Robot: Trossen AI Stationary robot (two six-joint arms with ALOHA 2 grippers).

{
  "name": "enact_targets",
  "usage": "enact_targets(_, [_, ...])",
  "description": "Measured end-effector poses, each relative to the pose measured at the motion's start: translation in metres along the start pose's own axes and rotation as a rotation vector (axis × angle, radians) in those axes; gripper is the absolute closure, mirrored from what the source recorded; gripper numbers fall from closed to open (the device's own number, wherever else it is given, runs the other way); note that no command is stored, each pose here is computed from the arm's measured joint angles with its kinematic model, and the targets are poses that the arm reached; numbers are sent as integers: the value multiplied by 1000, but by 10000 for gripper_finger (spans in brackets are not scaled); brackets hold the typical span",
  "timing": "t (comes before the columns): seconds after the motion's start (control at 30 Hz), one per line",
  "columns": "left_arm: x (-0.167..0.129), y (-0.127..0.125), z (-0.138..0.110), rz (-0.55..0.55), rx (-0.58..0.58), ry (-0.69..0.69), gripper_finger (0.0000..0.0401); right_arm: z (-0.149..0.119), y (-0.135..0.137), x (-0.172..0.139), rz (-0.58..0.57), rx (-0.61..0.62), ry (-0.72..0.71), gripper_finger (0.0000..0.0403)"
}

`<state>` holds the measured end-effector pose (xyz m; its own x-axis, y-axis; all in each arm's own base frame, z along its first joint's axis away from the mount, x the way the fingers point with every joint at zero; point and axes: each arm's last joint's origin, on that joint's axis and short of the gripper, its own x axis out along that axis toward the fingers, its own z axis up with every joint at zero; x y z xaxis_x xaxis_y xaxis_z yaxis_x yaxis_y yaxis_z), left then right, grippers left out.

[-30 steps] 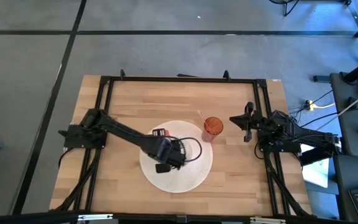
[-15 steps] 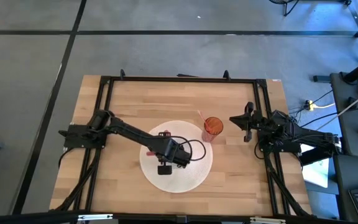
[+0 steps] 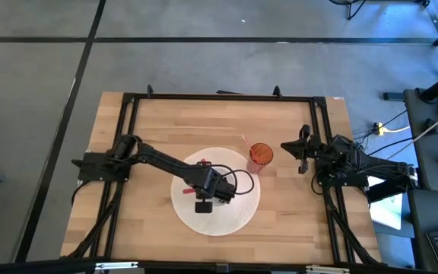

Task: Pick & Place Utensil
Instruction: Put the pink fork into the white bowl on the mat, then return to Home Position

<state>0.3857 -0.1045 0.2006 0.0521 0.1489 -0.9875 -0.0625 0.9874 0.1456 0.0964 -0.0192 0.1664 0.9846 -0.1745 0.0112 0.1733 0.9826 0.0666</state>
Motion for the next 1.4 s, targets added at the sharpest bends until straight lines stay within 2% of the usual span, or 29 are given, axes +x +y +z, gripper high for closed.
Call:
enact_targets(0.17, [-1,0,-1,-1,15,-1,273,0,0,0,0,1,1,377])
enact_targets(0.33, [-17,3,-5,7,77,-32,262,0,0,0,0,1,1,377])
enact_targets(0.43, [-48,2,-15,60,88,-154,268,0,0,0,1,1,1,377])
enact_targets(0.53, [-89,0,-35,155,113,-305,281,0,0,0,1,-3,2,377])
enact_targets(0.63, [-125,0,-68,330,99,-521,302,0,1,0,19,-19,1,377])
enact_targets(0.67, [-132,1,-82,357,89,-588,312,0,1,0,24,-19,0,377])
enact_targets(0.73, [-139,4,-108,332,83,-711,336,0,1,0,26,-18,0,377])
enact_targets(0.87, [-127,21,-156,245,177,-895,389,0,1,0,26,-19,0,377])
enact_targets(0.97, [-112,39,-183,234,223,-1029,398,0,1,0,26,-22,0,377])
enact_targets(1.03, [-101,56,-193,300,172,-1072,400,0,1,0,25,-22,-1,377])
enact_targets(1.1, [-90,74,-199,386,38,-1086,400,0,1,0,25,-22,-4,377])
enact_targets(1.17, [-85,90,-204,399,-67,-1102,400,1,1,0,25,-22,-7,377])
enact_targets(1.23, [-78,102,-208,345,-83,-1119,400,1,1,0,26,-22,-8,377])
enact_targets(1.3, [-69,108,-213,248,-33,-1169,400,1,1,0,33,-18,-6,377])
enact_targets(1.4, [-58,109,-222,94,70,-1340,400,0,1,0,41,-7,-1,377])
